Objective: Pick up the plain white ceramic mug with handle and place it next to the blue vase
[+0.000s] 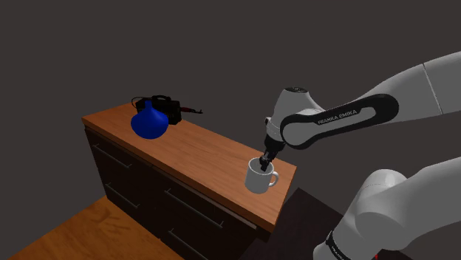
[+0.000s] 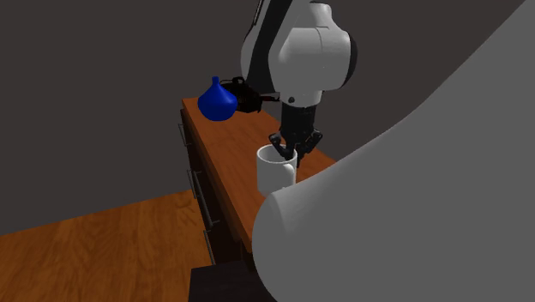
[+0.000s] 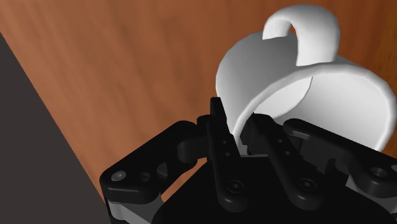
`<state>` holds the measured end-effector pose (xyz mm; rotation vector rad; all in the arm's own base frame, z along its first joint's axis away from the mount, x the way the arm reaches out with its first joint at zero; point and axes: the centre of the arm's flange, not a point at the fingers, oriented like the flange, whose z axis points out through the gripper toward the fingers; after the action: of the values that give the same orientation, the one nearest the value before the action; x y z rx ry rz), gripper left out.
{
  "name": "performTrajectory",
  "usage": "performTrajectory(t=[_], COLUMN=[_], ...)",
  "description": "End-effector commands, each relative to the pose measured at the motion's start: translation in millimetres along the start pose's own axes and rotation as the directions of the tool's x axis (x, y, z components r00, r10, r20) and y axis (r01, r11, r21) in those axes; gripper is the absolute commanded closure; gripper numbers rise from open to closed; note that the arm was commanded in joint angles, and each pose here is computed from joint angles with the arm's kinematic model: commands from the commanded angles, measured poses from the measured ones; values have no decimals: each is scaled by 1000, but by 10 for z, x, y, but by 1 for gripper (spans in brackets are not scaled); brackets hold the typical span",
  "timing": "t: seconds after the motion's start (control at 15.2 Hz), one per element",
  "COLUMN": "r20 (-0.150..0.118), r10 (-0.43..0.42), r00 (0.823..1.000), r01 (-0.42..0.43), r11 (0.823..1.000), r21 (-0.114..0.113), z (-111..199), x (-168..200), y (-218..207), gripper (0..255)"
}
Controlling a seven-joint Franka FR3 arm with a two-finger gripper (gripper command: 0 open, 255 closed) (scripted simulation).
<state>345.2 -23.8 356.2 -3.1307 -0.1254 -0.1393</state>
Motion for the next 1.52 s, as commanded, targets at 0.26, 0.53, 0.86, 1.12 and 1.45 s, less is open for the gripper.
performTrajectory(t=[0.26, 0.53, 0.86, 1.12, 1.45], r20=[0, 0, 0, 0, 0], r10=[0, 0, 0, 0, 0], r00=[1000, 1000, 1000, 1000, 1000], r01=[0, 0, 0, 0, 0], r11=[1000, 1000, 1000, 1000, 1000], r21=[0, 0, 0, 0, 0], z=[-321, -532, -795, -1005, -1268], x=[30, 49, 72, 91, 114], y=[1, 0, 0, 0, -1], gripper=[255, 255, 255, 255, 255])
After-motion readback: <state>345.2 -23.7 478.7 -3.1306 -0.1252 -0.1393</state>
